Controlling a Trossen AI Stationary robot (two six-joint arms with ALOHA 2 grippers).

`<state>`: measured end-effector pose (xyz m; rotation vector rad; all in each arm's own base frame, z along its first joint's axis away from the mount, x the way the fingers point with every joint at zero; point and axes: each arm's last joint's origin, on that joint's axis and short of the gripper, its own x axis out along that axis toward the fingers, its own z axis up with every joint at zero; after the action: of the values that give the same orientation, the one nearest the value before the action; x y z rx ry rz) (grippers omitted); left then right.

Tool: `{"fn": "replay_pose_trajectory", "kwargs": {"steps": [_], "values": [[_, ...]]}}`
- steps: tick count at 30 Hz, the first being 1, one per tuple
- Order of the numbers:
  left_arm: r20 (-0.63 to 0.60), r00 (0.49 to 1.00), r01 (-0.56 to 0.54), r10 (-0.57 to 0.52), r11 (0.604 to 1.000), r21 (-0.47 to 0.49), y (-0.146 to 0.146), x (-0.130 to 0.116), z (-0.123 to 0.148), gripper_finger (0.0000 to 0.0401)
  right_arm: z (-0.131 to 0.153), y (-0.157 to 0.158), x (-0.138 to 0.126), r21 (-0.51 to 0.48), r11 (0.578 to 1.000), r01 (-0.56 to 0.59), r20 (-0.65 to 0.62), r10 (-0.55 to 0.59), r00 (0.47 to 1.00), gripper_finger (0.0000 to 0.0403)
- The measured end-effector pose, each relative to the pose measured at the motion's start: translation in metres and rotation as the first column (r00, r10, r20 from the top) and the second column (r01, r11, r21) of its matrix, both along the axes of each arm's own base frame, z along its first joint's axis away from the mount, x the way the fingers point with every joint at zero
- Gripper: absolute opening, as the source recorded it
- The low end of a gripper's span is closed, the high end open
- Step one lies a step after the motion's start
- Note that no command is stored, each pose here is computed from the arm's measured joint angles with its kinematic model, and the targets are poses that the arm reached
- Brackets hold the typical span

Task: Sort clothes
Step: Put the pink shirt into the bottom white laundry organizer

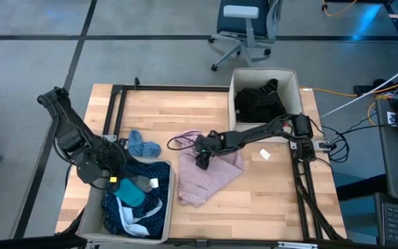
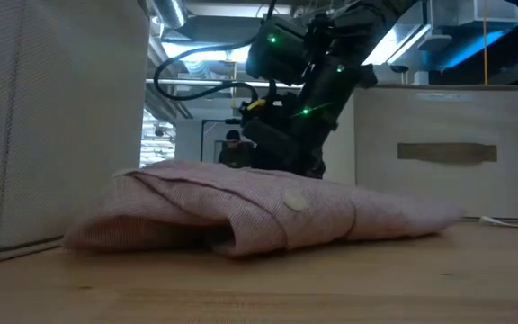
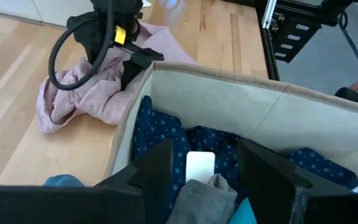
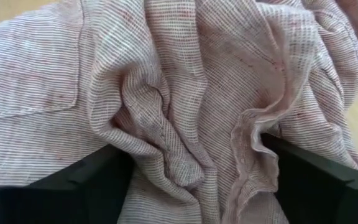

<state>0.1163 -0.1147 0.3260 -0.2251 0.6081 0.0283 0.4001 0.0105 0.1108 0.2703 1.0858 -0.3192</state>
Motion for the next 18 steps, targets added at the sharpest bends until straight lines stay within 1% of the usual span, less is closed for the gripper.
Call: {"fn": "replay_pose_trajectory", "kwargs": {"steps": [5, 10, 14, 18], "values": [[-0.007, 1.0, -0.001, 0.001, 1.0, 0.007, -0.0018, 0.0014, -0.0015, 0.0171, -0.0017, 0.0012, 0.0002, 0.006, 1.0, -0.004, -0.003, 0.005, 1.0, 0.0295], [-0.009, 1.0, -0.003, 0.003, 1.0, 0.007, -0.0021, 0.0017, -0.0019, 0.0171, -0.0022, 0.0021, 0.0011, 0.022, 1.0, -0.013, 0.01, 0.013, 1.0, 0.0234], [-0.009, 1.0, -0.008, 0.008, 1.0, -0.001, -0.0021, 0.0017, -0.0018, 0.0171, -0.0021, 0.0023, 0.0014, 0.03, 0.999, -0.017, 0.014, 0.017, 1.0, 0.0166], [-0.009, 1.0, -0.008, 0.008, 1.0, -0.001, -0.002, 0.0017, -0.0018, 0.0171, -0.003, 0.0025, 0.0015, 0.032, 0.999, -0.022, 0.012, 0.021, 1.0, 0.0086]]}}
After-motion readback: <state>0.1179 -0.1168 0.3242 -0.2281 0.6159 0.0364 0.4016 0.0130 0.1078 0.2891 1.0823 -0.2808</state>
